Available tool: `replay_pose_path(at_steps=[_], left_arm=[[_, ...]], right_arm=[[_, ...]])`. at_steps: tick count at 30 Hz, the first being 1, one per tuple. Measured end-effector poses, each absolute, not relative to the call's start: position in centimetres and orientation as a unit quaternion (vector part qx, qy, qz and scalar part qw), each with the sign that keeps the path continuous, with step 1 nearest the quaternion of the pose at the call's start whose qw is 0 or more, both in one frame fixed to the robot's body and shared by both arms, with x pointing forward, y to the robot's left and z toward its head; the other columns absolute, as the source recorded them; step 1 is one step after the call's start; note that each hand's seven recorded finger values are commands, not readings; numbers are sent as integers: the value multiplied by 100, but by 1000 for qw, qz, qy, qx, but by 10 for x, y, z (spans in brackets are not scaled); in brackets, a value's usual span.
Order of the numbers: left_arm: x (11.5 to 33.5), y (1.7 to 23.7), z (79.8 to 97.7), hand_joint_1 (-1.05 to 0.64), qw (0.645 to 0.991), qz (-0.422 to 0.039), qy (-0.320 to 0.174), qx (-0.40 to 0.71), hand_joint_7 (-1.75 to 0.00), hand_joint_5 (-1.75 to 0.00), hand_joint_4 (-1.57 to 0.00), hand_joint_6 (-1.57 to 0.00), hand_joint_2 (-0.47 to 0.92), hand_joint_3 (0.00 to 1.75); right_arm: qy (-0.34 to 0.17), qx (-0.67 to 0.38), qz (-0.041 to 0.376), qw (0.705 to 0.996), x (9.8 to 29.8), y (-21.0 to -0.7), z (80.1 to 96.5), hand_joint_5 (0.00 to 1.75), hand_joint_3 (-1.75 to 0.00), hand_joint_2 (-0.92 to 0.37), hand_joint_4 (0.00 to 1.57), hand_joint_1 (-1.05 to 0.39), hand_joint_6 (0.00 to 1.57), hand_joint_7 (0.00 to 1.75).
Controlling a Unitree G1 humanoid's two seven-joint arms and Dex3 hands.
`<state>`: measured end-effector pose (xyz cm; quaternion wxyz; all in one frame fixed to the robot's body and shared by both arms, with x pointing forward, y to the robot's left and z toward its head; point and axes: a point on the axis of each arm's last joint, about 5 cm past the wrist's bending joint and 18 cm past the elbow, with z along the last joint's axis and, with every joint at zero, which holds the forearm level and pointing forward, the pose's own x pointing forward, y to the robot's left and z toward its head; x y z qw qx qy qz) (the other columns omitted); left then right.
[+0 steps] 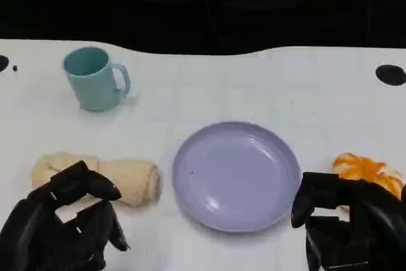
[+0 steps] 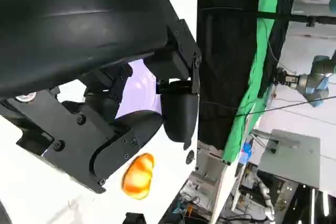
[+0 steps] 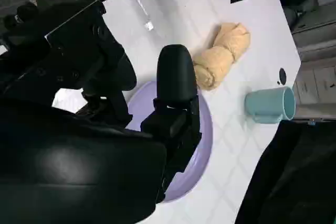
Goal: Grasp the towel on the left side of the plate with the left hand and place it into the plate.
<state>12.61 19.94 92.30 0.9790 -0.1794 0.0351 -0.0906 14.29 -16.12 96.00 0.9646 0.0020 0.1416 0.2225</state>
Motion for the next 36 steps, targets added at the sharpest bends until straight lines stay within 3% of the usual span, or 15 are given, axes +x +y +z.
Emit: replay_pose_path(at_steps=[29,32,33,35,36], left_arm=[[127,200,922,-18,980,-88,35,-176,-150,-173,-83,-78,50,118],[127,200,922,-18,980,-88,34,-175,-130,-155,-84,-82,51,114],[127,200,922,-18,980,-88,34,-175,-107,-142,-82,-85,50,113],[127,200,923,-18,981,-87,33,-172,-82,-126,-80,-89,49,111],[128,200,923,-19,982,-84,34,-165,-61,-114,-78,-90,53,102]], right_arm=[[142,2,223,965,143,-161,960,175,-143,-48,80,10,65,162],[142,2,223,964,143,-161,960,175,-143,-48,80,10,65,162],[142,2,224,964,143,-161,960,175,-143,-48,80,9,65,162],[142,2,225,964,143,-160,960,175,-143,-48,80,9,65,162],[142,2,224,964,143,-160,960,175,-143,-47,81,9,66,162]])
